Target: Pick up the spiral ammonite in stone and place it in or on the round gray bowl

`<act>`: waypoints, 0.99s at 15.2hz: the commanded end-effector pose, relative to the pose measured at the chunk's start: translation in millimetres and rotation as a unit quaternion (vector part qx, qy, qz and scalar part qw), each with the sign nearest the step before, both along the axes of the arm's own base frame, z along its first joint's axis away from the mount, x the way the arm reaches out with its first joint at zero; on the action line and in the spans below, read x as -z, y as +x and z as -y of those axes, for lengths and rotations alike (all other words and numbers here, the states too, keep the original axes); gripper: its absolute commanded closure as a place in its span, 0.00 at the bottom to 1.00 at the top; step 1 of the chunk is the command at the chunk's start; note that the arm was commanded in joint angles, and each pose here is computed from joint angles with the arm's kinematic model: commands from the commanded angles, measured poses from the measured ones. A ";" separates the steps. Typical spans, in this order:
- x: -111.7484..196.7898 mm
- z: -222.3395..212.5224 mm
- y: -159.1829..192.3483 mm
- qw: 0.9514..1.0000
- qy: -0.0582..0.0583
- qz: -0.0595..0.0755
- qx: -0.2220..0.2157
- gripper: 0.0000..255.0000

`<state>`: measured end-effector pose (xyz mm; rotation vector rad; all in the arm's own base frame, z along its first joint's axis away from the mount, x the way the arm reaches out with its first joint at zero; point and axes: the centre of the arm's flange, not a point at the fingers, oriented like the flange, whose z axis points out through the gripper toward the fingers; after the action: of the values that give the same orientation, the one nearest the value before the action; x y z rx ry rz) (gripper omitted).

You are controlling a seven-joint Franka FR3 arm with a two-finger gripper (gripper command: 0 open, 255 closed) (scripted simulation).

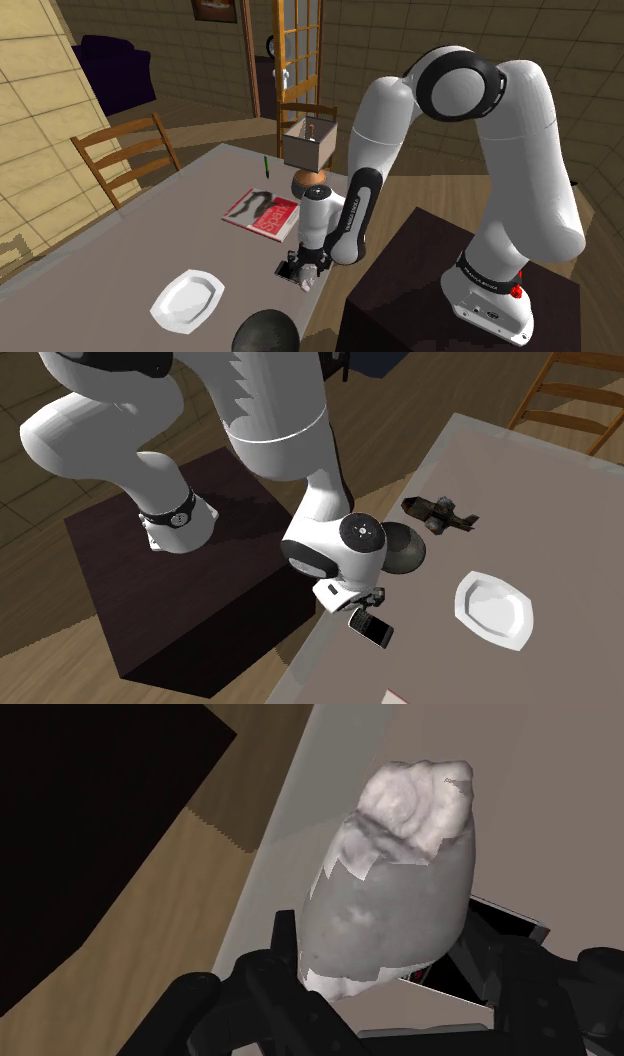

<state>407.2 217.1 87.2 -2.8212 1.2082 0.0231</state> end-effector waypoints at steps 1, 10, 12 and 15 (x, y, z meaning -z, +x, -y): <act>-10.2 0.8 -1.7 1.000 0.000 0.000 0.000 1.00; -57.7 0.8 -1.7 1.000 0.000 0.000 0.000 1.00; -68.3 0.8 -1.7 1.000 0.000 0.000 0.000 1.00; -78.0 -12.2 -3.9 1.000 0.000 0.000 0.000 1.00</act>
<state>404.0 222.9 163.7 -2.8218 1.2072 0.0230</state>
